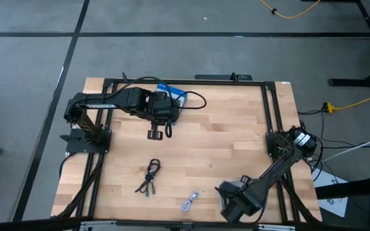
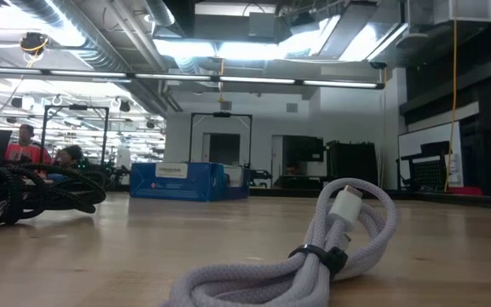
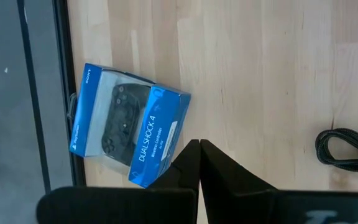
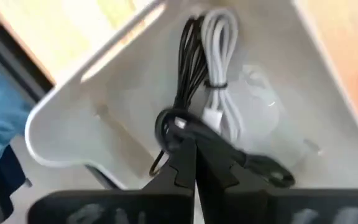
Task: Pick and place USB-C Cables
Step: Adjust the white bin
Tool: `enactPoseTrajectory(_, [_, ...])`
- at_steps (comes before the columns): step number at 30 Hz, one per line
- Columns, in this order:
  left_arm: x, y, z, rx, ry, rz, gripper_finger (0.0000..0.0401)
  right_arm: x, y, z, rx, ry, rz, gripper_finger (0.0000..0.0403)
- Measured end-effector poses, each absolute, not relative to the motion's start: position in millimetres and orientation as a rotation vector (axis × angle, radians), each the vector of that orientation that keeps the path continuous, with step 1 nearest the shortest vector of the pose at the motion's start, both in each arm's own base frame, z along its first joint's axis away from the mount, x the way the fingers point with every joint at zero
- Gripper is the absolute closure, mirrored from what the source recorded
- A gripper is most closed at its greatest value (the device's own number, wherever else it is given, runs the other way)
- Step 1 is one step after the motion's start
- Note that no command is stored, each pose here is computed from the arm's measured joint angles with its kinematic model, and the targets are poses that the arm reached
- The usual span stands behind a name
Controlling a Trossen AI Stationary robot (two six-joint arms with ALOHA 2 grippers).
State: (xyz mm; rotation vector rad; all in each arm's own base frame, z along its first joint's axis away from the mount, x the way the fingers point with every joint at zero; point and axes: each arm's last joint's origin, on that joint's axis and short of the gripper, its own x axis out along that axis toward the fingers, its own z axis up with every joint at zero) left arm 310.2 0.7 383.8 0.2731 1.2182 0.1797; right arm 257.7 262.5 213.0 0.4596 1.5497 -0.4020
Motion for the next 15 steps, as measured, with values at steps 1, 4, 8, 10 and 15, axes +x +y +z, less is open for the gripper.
enactPoseTrajectory(1, [310.2, 0.7, 383.8, 0.273, 1.218, 0.18, 0.0401, 258.7, 261.4, 213.0, 0.456, 1.55, -0.399, 0.0396])
enactPoseTrajectory(4, [310.1, 0.7, 383.7, 0.273, 1.218, 0.18, 0.0401, 257.8, 262.4, 213.2, 0.474, 1.627, -0.347, 0.0396])
enactPoseTrajectory(8, [310.2, 0.7, 383.6, 0.273, 1.219, 0.18, 0.0401, 258.3, 269.2, 213.7, 0.488, 1.649, -0.239, 0.0395])
enactPoseTrajectory(10, [310.1, 0.7, 383.7, 0.273, 1.219, 0.18, 0.0401, 260.4, 268.6, 213.5, 0.467, 1.601, -0.246, 0.0394])
enactPoseTrajectory(15, [310.2, 0.7, 383.7, 0.273, 1.219, 0.18, 0.0401, 271.3, 257.4, 213.3, 0.408, 1.502, -0.29, 0.0396])
